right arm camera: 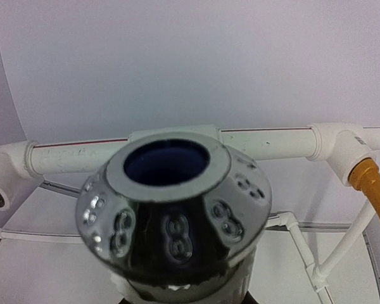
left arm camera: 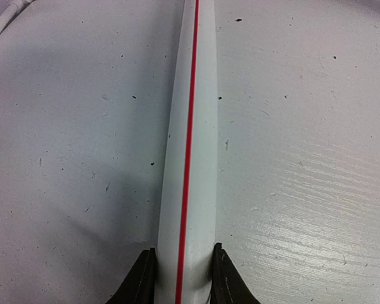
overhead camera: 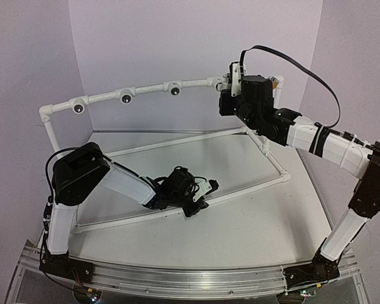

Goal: Install the water faucets
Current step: Screw the water faucet onto the adaptor.

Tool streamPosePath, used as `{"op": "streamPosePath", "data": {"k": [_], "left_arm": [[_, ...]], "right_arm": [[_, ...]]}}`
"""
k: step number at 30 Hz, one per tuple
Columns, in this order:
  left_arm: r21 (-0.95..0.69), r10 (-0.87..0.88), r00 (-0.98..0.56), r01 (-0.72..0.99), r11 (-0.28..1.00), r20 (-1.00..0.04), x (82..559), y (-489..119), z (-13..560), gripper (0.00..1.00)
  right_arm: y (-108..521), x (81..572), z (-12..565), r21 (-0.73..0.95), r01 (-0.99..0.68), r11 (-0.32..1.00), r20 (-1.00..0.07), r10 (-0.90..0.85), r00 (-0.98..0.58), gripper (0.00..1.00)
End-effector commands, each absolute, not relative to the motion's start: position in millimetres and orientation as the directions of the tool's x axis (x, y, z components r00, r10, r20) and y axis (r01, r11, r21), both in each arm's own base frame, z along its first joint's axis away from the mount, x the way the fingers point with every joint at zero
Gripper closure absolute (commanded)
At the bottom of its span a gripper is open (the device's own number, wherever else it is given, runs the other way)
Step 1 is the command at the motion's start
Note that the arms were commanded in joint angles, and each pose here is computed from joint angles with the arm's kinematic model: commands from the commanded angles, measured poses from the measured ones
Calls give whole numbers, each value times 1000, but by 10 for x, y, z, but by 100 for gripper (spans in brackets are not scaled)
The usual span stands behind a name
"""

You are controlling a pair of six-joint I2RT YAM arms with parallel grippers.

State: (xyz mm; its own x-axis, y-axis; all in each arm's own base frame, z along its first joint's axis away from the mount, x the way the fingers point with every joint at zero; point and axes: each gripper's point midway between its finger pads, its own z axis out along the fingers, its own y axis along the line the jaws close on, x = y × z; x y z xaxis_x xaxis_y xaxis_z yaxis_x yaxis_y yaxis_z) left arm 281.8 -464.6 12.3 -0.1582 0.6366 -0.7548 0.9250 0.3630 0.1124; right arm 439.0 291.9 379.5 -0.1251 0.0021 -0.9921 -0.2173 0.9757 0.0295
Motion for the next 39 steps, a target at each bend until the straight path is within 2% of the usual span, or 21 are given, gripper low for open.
{"op": "streamPosePath", "data": {"k": [1,12,27,39], "left_arm": [[1,823,-395,901,433,-408,2249,-3851,-1006,100],[2,824,-393,902,431,-408,2248,-3853,-1005,100],[5,826,-391,903,429,-406,2241,-3856,-1014,100],[1,828,-390,904,427,-402,2232,-3853,-1031,100]], "right_arm": [[2602,4656,3787,156,-68,985,-982,147,-121,100],[2647,4678,3678,299,-57,952,-946,288,-150,100],[2713,4713,3578,414,-50,909,-899,400,-177,100],[2741,4730,3541,541,-41,840,-829,524,-197,100]]}}
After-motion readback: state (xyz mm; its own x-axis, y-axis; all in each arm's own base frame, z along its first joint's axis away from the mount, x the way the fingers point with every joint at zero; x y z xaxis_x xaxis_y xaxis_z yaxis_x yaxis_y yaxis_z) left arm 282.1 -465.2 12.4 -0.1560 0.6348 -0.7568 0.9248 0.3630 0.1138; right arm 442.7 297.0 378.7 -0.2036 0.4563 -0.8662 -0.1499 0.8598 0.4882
